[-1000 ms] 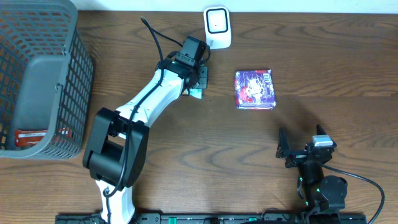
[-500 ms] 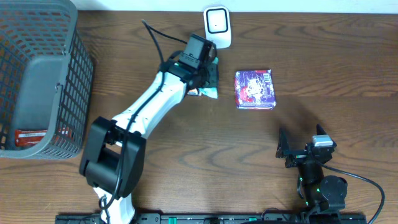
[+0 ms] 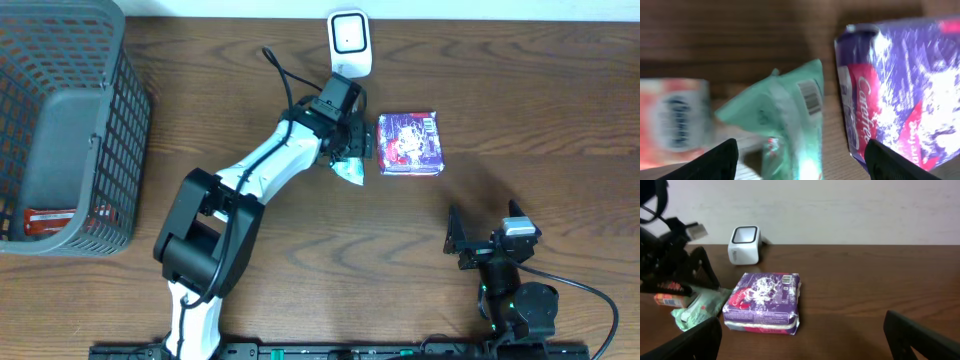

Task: Scan the item barcode
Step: 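Carry the green pouch to the scanner, barcode facing it, then set the green pouch down beside the orange bar and open the left gripper, then reach the left gripper into the basket and grasp the red-orange bar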

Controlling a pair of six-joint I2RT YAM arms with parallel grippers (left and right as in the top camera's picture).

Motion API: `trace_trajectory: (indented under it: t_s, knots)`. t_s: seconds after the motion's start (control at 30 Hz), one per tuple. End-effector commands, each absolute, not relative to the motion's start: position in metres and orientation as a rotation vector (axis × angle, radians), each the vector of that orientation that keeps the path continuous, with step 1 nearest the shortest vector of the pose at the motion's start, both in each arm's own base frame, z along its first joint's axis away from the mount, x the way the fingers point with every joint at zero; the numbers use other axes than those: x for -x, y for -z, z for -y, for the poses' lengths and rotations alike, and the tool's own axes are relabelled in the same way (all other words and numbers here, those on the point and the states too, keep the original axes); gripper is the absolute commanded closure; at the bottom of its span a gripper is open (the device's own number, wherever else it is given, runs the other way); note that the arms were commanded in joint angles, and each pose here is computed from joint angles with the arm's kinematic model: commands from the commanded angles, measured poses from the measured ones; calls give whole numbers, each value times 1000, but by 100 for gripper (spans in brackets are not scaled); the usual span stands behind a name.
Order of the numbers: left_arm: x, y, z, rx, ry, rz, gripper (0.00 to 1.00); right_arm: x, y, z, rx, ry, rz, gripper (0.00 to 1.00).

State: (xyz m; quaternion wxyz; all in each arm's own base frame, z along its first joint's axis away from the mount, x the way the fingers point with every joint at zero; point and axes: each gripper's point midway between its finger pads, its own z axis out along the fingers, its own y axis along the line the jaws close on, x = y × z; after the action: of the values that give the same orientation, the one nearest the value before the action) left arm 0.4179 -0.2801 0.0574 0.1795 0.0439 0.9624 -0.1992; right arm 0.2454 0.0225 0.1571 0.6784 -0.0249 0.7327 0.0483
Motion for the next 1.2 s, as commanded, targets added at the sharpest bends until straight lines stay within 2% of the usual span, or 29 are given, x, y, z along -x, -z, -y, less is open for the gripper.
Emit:
trace_trajectory:
  t_s: [0.0,0.17,0.33,0.43,0.57,0.7,0.8,1.0,1.17]
  knots:
    - [-448,-145,266,-74,632,-2524,20,-245,-157,-20,44,-101,-1645,1]
    - [-457,-236,222,2,659,-2321,19,-245,-157,-20,44,-101,-1645,1]
    - [-446,-306,154,54,587,-2181,19,-245,-157,-20,44,-101,-1645,1]
    - [-439,-332,105,83,489,-2122,19,-245,-157,-20,44,-101,-1645,1]
    - [-426,-350,16,307,289,-2074,19,-245,-157,-20,44,-101,-1645,1]
    - [-395,-341,-106,654,-41,-2043,19,-245,-157,-20,44,-101,-1645,1]
    - [-367,-319,-167,853,-185,-2068,18,-245,-157,-20,45,-101,-1645,1]
    - [-324,-263,-241,1321,-213,-2044,18,-245,-157,-20,44,-101,-1645,1]
    - [-308,-213,-263,1512,-230,-2119,18,-245,-157,-20,44,-101,-1645,1]
